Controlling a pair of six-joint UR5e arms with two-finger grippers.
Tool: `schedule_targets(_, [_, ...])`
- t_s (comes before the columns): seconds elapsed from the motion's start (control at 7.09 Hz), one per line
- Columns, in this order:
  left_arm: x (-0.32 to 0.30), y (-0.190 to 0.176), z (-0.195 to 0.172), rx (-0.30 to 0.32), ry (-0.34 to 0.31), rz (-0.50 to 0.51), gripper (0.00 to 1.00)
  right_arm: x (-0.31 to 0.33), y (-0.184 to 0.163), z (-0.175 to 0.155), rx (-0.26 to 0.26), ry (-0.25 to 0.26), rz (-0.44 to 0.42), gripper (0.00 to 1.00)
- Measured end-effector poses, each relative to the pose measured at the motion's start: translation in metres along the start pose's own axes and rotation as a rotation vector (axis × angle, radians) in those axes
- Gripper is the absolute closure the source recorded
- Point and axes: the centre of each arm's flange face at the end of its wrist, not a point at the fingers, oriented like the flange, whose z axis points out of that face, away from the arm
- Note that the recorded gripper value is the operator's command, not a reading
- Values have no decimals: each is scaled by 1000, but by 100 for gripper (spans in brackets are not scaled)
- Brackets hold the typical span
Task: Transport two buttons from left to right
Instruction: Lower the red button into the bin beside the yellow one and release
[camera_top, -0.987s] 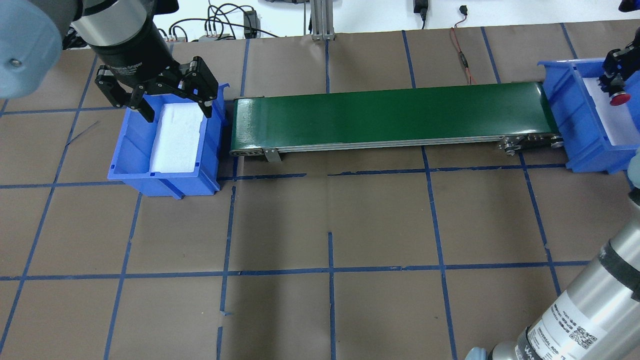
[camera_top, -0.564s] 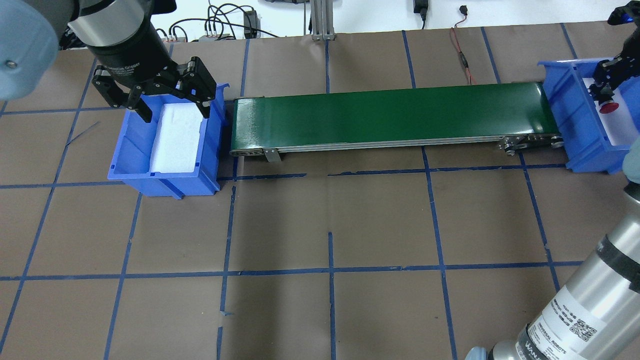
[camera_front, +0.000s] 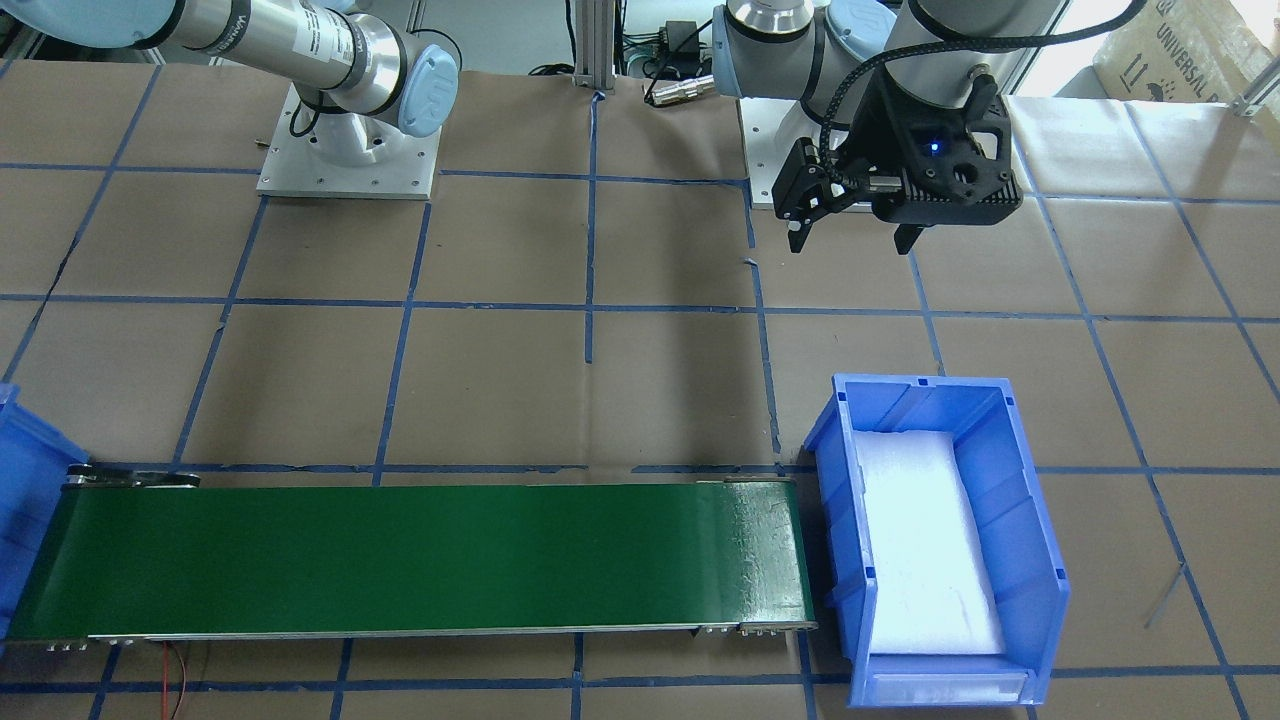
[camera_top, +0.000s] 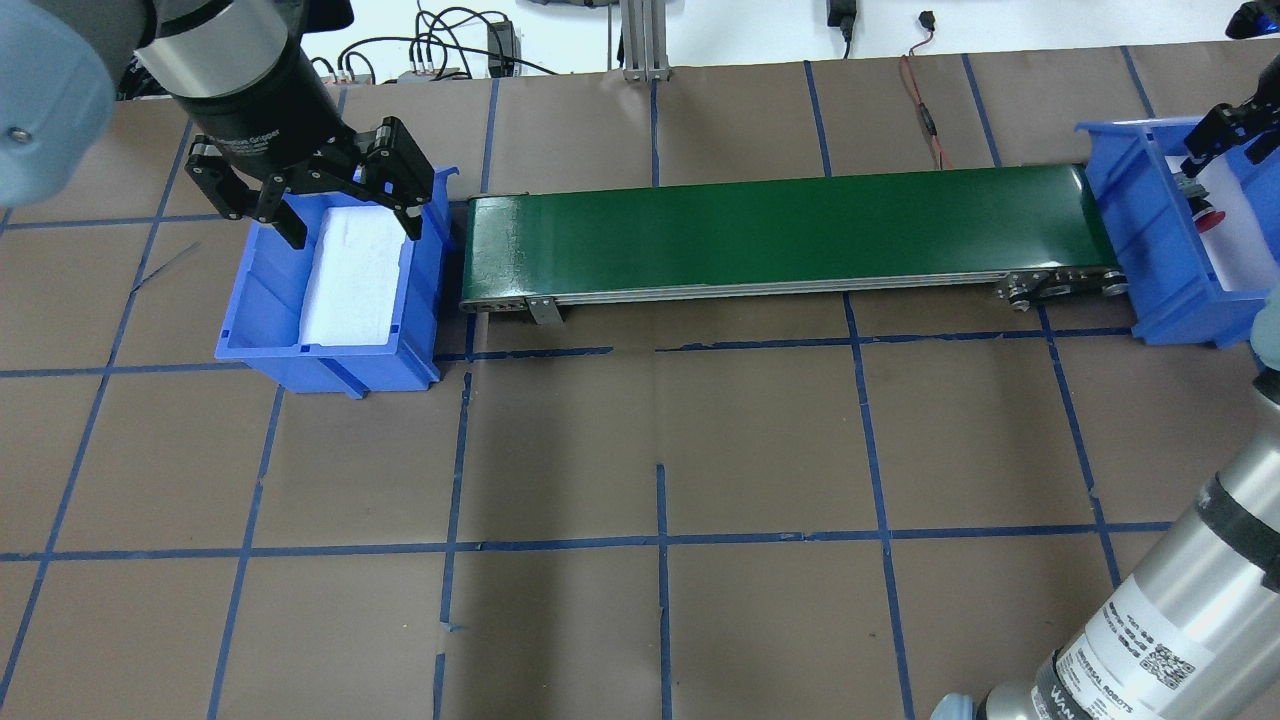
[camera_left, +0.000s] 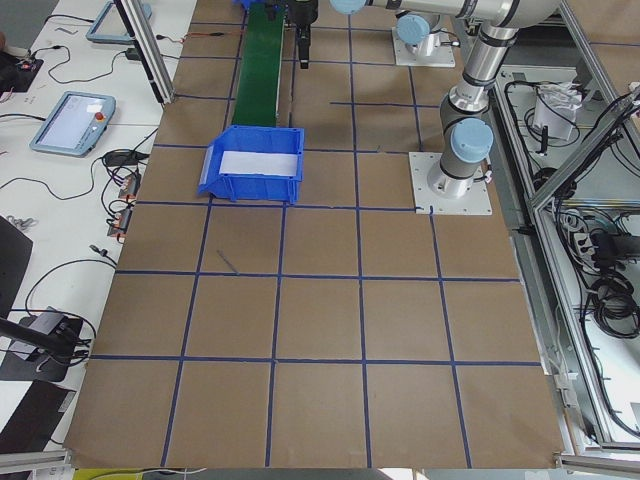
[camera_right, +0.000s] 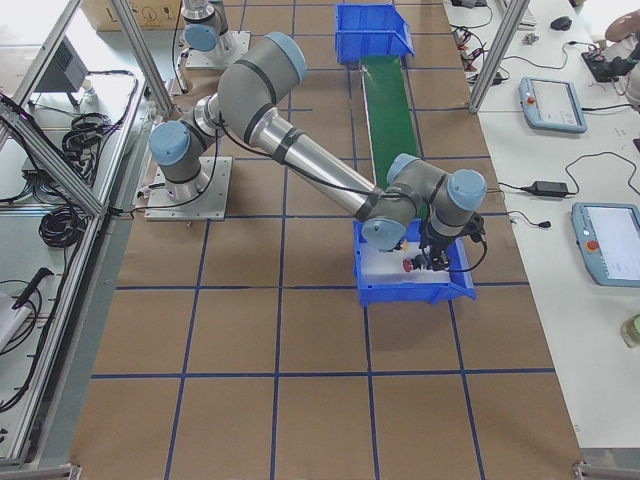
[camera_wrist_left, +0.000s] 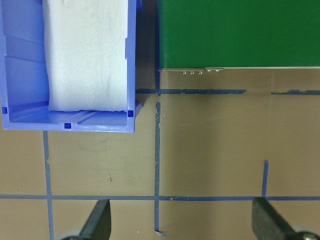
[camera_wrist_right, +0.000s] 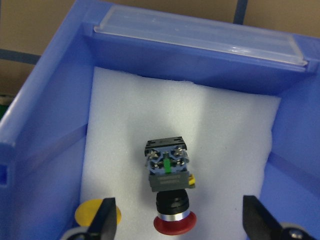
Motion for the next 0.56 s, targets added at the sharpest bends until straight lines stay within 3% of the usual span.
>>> schedule_targets(0.28, [4, -4, 4, -8, 12, 9, 0, -34, 4, -60, -10, -5, -10, 8])
schedule_targets(0.56, [4, -6, 2, -5, 12, 7, 0, -127, 9, -133, -64, -37, -6, 8])
